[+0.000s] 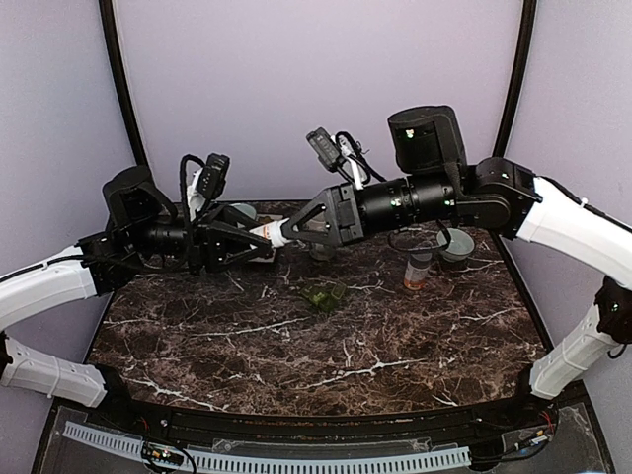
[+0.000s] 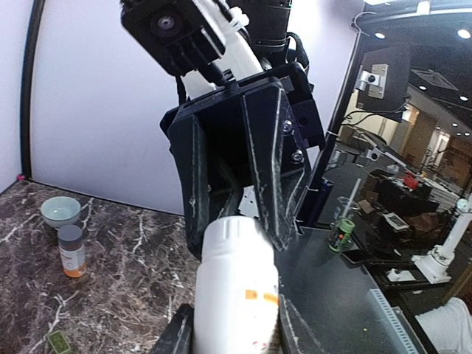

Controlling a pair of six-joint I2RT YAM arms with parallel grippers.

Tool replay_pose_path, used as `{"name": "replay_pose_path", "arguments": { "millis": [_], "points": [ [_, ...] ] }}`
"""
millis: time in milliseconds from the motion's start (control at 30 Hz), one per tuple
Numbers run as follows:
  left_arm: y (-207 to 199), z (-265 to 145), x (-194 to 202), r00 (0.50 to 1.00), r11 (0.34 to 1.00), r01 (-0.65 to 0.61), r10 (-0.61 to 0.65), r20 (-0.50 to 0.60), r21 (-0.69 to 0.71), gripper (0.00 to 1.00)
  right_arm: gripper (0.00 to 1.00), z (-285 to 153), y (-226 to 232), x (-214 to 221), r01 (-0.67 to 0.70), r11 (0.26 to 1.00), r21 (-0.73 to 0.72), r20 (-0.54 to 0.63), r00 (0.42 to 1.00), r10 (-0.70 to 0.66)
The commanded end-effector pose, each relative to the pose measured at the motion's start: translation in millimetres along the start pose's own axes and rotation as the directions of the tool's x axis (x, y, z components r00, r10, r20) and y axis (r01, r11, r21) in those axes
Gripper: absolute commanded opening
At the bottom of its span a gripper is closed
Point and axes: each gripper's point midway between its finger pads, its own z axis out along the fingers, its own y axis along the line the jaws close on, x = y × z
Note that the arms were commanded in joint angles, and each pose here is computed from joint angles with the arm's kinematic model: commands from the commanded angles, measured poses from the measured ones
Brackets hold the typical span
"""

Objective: Sort the pills into containers
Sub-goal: Screw the lid of the pill bottle onto the pill bottle.

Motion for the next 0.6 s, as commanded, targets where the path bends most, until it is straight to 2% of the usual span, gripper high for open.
{"name": "replay_pose_path", "arguments": {
  "millis": [0, 233, 400, 567],
  "points": [
    [-4.0, -8.1, -27.9, 0.972, 0.969, -0.201, 0.215, 0.094, -0.141, 0.00, 0.00, 16.3, -22.4, -2.1, -0.273, 0.961, -0.032, -0.012, 0.962, 0.273],
    [-0.6, -17.6, -36.2, 0.936, 0.911, -0.294, 0.336, 0.108, -0.290, 0.00, 0.00, 24.9, -40.7, 2.7, -0.436, 0.899, -0.032, -0.063, 0.899, 0.434],
    [3.9, -18.3, -35.1, 0.910, 0.858, -0.366, 0.411, 0.054, -0.361, 0.00, 0.00, 30.6, -52.8, 11.6, -0.496, 0.868, -0.009, -0.096, 0.865, 0.493],
    [8.2, -16.2, -29.7, 0.886, 0.809, -0.428, 0.463, -0.011, -0.403, 0.00, 0.00, 31.1, -57.1, 13.4, -0.508, 0.861, 0.008, -0.106, 0.856, 0.506]
  ]
}}
